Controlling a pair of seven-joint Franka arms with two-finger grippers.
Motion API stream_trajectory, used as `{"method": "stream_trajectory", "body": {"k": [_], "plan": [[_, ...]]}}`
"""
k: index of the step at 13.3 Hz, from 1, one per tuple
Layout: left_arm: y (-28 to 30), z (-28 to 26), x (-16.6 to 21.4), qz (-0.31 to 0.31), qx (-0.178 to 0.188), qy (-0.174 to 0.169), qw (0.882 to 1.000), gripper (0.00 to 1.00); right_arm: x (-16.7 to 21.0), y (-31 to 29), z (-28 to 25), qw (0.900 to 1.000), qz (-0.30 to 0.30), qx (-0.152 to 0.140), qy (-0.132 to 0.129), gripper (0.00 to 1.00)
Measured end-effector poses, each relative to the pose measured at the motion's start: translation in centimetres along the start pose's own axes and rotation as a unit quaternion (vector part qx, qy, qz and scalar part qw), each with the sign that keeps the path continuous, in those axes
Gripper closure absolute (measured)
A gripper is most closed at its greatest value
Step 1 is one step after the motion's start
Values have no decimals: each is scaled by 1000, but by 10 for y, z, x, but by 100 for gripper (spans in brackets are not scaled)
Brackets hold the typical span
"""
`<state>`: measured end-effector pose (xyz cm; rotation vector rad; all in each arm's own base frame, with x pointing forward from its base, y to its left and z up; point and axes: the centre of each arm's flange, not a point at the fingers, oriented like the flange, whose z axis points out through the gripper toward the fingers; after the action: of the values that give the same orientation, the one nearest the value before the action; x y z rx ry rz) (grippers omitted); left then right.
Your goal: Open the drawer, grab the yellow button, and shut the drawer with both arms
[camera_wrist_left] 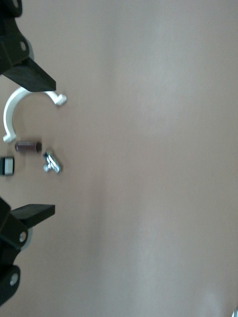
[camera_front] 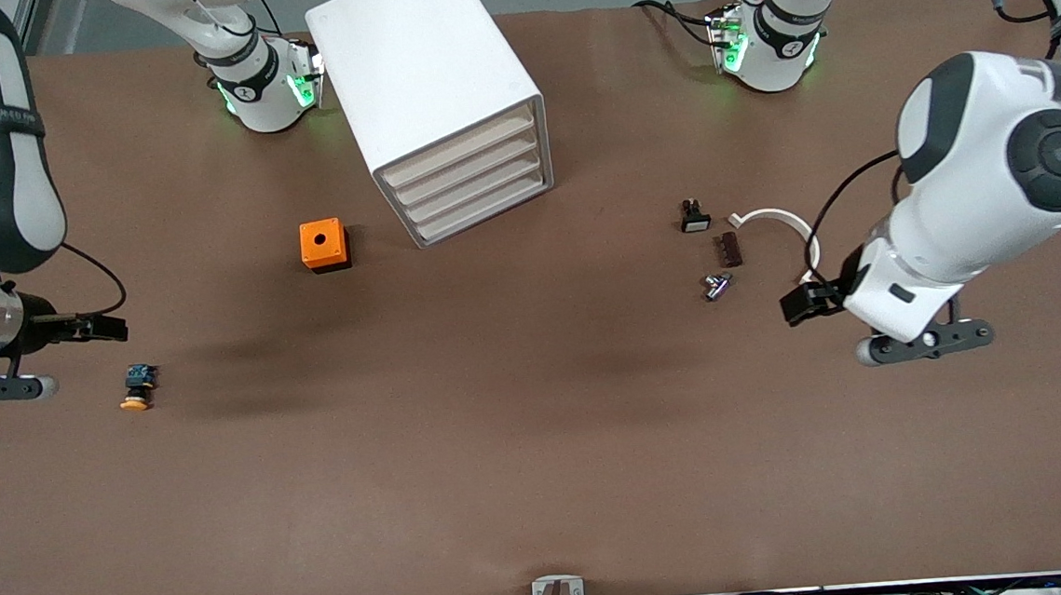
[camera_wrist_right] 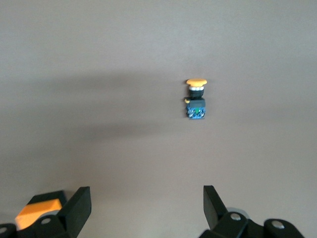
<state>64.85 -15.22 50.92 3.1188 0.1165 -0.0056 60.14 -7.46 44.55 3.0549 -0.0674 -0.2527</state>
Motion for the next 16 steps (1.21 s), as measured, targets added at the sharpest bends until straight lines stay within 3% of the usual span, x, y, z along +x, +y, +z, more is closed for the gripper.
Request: {"method": "stream_trajectory", "body": {"k": [3, 7, 11, 16], "plan": [[-19, -33, -16, -8, 17, -8, 1000, 0, -22, -8, -38, 1000, -2, 3, 10, 0], [-54, -88, -42, 4, 28, -3, 1000, 0, -47, -9, -74, 999, 3, 30, 26, 0], [-92, -111, -55, -2, 27, -8, 1000, 0, -73, -5, -117, 998, 5, 32, 61, 0], [-112, -124, -78, 23, 17, -9, 1000, 0, -96, 2, -171, 997, 8, 33, 76, 0]]}}
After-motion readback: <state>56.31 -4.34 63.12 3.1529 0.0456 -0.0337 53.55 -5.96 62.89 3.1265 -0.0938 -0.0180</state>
